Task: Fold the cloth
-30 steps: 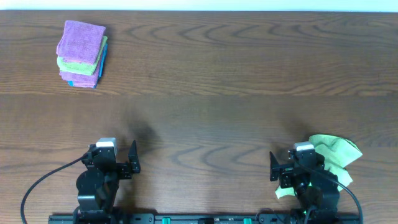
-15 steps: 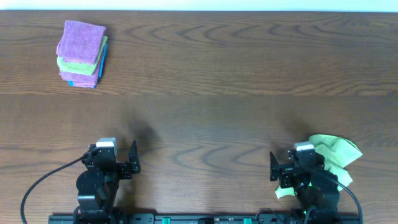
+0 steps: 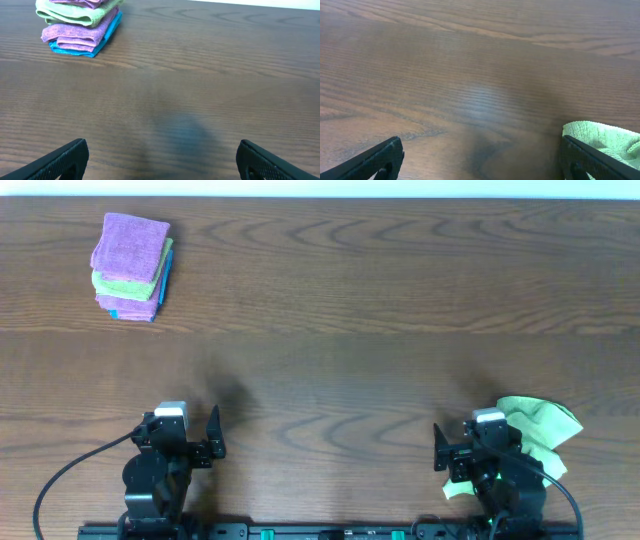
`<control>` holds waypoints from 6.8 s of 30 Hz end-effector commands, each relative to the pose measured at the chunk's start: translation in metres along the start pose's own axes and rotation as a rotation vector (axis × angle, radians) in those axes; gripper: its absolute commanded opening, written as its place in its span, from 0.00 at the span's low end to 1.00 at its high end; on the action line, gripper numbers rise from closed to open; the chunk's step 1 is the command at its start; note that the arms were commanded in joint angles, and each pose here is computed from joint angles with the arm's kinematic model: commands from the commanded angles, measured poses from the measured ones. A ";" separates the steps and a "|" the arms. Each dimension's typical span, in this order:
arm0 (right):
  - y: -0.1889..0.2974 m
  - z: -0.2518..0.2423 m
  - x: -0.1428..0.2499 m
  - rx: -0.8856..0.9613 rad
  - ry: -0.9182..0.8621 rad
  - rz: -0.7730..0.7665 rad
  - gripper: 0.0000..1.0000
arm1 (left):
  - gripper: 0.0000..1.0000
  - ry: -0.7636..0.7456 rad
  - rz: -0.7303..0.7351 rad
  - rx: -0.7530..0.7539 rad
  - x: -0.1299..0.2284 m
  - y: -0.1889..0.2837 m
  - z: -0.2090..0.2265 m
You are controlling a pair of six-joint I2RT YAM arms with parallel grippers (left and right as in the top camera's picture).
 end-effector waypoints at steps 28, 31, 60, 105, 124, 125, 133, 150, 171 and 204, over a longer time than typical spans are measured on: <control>-0.006 0.014 -0.026 -0.120 -0.874 -0.047 0.99 | 0.95 0.008 0.014 -0.020 0.007 -0.003 0.003; -0.014 0.013 -0.021 -0.088 -0.838 0.014 0.99 | 0.95 0.008 0.014 -0.020 0.007 -0.003 0.003; -0.027 -0.079 0.006 0.722 -0.473 0.929 0.99 | 0.95 0.008 0.014 -0.020 0.007 -0.003 0.003; -0.080 -0.006 -0.067 0.033 -0.680 0.814 0.02 | 0.95 0.008 0.014 -0.020 0.007 -0.003 0.003; -0.008 -0.114 0.011 0.740 -0.789 0.960 0.71 | 0.96 0.008 0.014 -0.020 0.007 -0.003 0.003; -0.007 -0.114 0.017 0.738 -0.809 0.971 0.72 | 0.95 0.008 0.014 -0.020 0.007 -0.003 0.003; -0.007 -0.106 0.055 0.724 -0.838 1.010 0.49 | 0.95 0.008 0.014 -0.020 0.007 -0.003 0.003; -0.081 0.048 -0.098 -0.166 -0.703 0.807 0.02 | 0.95 0.008 0.014 -0.020 0.007 -0.003 0.003; -0.022 0.134 -0.248 -0.434 -0.313 0.534 0.99 | 0.95 0.008 0.014 -0.020 0.007 -0.003 0.003; -0.213 0.205 -0.036 -0.559 0.176 0.656 0.71 | 0.95 0.008 0.014 -0.020 0.007 -0.003 0.003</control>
Point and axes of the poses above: each gripper's point midway between its finger pads, its own y axis back along the fingers, its own z axis along the line the jaws close on, x = y × z, the point moved 1 cm from there along y, back along the fingers, and after that the axes turned 7 degrees about -y, right-handed, at the moved point
